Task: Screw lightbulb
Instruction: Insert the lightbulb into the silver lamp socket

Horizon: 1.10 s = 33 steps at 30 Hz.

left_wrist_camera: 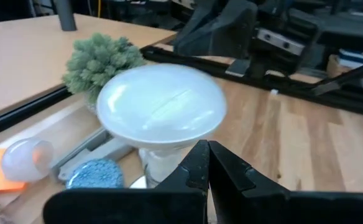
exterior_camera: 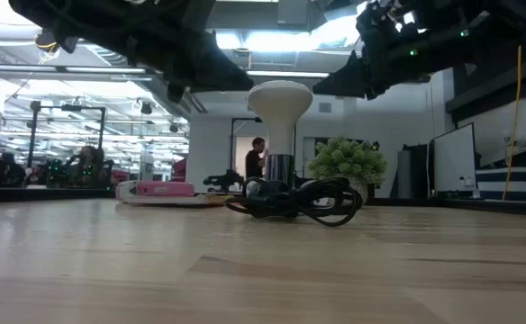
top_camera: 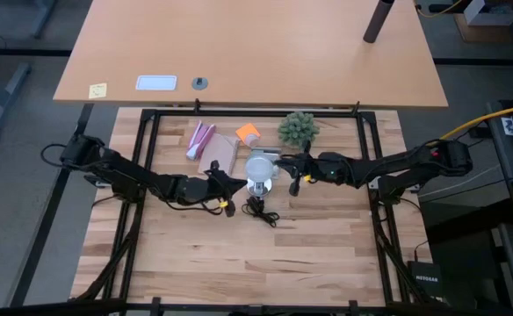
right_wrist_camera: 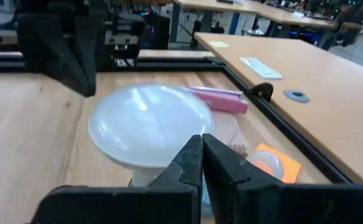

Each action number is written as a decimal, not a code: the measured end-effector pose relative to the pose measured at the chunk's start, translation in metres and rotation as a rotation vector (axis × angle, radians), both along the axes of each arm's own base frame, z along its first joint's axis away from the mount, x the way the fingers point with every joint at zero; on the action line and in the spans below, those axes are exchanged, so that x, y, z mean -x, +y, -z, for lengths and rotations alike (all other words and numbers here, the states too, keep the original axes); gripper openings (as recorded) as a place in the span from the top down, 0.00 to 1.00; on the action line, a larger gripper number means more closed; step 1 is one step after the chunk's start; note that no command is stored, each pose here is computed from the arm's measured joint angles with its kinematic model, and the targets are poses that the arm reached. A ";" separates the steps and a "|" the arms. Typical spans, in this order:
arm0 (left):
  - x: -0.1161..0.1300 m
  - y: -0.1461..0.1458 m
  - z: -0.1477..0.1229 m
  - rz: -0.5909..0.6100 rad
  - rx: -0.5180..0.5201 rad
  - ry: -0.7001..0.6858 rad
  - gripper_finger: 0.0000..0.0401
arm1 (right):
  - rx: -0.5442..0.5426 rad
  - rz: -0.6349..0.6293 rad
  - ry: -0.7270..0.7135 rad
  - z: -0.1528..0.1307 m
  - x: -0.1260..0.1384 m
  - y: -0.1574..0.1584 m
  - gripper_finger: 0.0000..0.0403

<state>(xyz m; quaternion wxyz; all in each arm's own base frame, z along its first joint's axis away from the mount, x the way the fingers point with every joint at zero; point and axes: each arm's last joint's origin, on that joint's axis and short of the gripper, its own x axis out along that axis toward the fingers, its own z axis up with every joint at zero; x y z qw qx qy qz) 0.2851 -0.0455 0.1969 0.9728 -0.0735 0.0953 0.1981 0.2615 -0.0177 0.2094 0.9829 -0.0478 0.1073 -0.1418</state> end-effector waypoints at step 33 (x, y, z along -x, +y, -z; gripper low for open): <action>-0.004 0.036 0.006 -0.136 -0.011 0.039 1.00 | -0.199 -0.176 -0.029 0.011 -0.009 0.022 0.96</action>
